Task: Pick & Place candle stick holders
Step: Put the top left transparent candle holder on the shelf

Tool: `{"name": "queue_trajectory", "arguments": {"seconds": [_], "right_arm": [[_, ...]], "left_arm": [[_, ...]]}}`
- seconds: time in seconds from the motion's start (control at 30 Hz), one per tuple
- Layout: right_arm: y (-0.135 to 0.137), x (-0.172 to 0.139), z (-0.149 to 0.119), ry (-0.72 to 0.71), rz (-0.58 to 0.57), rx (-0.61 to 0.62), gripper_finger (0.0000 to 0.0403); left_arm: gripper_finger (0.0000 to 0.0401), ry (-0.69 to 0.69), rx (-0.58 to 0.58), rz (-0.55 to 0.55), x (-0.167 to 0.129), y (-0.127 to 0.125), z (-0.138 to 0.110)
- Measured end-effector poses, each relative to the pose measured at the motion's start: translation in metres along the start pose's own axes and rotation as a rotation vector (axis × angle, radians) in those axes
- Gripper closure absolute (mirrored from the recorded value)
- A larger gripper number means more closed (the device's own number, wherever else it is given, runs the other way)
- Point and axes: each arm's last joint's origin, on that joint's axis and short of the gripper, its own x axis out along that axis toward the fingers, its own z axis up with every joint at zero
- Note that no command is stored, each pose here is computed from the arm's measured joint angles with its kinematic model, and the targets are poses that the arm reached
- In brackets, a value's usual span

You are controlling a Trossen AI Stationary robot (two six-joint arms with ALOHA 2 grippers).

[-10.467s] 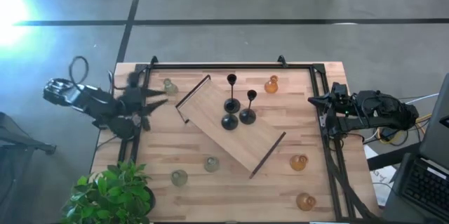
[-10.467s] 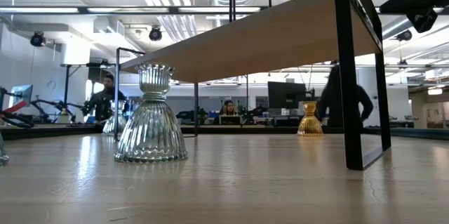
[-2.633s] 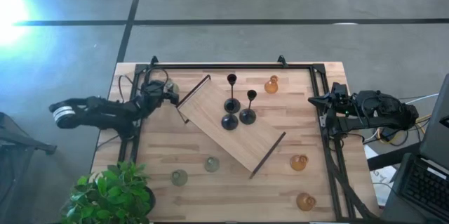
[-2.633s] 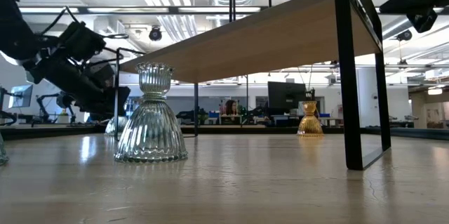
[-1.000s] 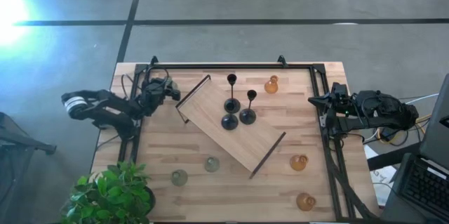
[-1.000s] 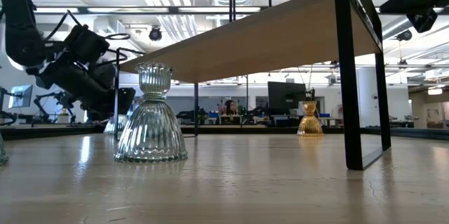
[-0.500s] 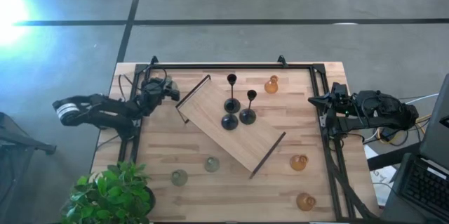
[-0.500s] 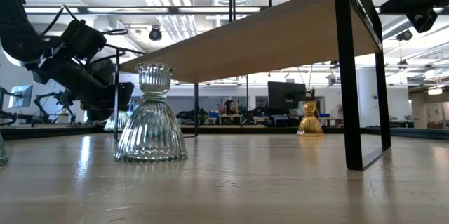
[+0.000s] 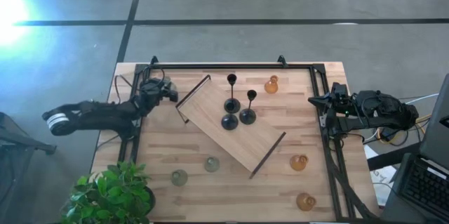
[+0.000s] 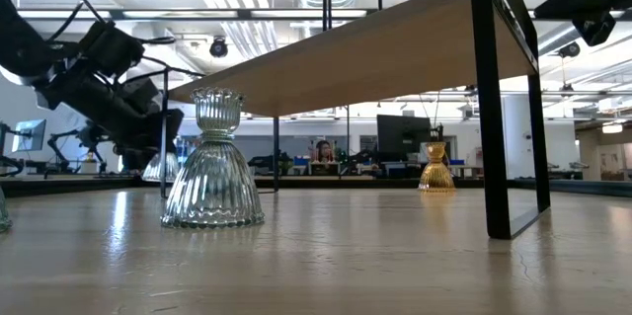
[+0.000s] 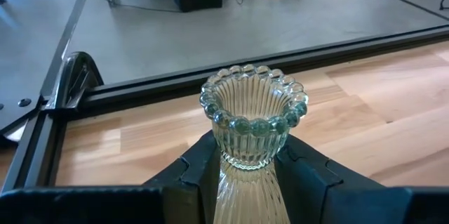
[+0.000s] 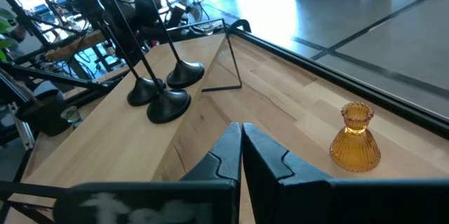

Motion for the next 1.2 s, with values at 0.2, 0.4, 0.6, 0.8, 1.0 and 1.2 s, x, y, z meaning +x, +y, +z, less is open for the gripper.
{"name": "queue_trajectory", "arguments": {"seconds": [0.2, 0.4, 0.6, 0.8, 1.0, 1.2], "right_arm": [[0.0, 0.0, 0.0, 0.0, 0.0, 0.0, 0.0394], [0.0, 0.0, 0.0, 0.0, 0.0, 0.0, 0.0394], [0.0, 0.0, 0.0, 0.0, 0.0, 0.0, 0.0394], [0.0, 0.0, 0.0, 0.0, 0.0, 0.0, 0.0394], [0.0, 0.0, 0.0, 0.0, 0.0, 0.0, 0.0394], [0.0, 0.0, 0.0, 0.0, 0.0, 0.0, 0.0394]], "left_arm": [[0.0278, -0.013, -0.015, -0.023, -0.007, 0.0, 0.005], [0.0278, -0.02, -0.043, -0.051, -0.013, 0.0, 0.012], [0.0278, 0.026, 0.007, -0.041, -0.017, 0.0, 0.024], [0.0278, 0.023, 0.033, -0.081, -0.021, -0.002, 0.032], [0.0278, 0.066, 0.068, -0.123, -0.029, -0.001, 0.037], [0.0278, 0.034, 0.092, -0.153, -0.04, 0.0, 0.055]]}}
